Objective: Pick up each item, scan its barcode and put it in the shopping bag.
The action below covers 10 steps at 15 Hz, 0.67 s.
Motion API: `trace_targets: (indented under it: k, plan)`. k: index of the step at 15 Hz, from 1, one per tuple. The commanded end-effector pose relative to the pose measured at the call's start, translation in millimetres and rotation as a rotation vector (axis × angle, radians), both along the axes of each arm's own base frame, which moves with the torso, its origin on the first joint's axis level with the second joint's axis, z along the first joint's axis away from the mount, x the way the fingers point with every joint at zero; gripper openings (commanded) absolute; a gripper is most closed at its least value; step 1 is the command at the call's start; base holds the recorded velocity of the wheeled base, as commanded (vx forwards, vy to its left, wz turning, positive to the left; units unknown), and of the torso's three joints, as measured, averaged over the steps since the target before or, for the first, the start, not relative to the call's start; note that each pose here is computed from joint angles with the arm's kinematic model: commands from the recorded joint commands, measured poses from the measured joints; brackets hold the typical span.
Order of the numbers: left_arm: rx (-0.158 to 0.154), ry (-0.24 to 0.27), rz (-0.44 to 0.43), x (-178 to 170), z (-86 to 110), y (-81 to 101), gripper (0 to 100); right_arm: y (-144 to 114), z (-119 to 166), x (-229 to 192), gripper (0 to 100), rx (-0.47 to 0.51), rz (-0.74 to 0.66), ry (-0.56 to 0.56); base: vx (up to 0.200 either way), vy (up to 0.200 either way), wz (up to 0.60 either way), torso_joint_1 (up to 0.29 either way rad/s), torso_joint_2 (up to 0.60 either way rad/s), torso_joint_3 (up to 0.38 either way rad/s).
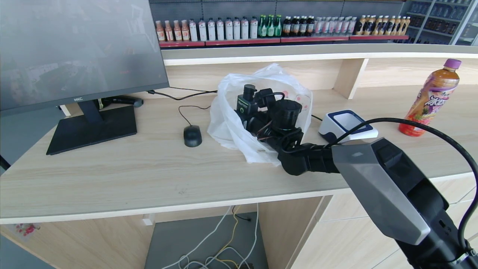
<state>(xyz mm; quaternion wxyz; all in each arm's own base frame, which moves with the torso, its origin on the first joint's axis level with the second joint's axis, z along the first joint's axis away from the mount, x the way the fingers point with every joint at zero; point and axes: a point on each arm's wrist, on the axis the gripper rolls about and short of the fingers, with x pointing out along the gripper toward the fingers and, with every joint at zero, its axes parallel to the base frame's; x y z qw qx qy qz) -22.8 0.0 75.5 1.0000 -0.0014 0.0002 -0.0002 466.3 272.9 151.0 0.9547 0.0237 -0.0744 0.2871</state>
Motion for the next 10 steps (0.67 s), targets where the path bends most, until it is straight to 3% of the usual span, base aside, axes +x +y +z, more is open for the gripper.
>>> trace_targets:
  k: [1, 9, 10]
  plan:
    - [0.000, 0.000, 0.000, 0.0, 0.0, 0.0, 100, 0.4, -1.3, 0.2, 0, 0.001, 0.001, 0.003, 0.000, 0.000, 0.00, 0.000, 0.00, 0.000]
    - [0.000, 0.000, 0.000, 0.0, 0.0, 0.0, 100, 7.1, 1.1, -4.4, 0, 0.006, 0.009, -0.007, 0.000, 0.000, 0.00, 0.000, 0.00, 0.000]
    - [0.000, 0.000, -0.001, 0.0, 0.0, 0.0, 100, 7.8, 1.4, -4.9, 100, 0.008, 0.009, -0.009, 0.000, 0.000, 0.00, 0.000, 0.00, 0.000]
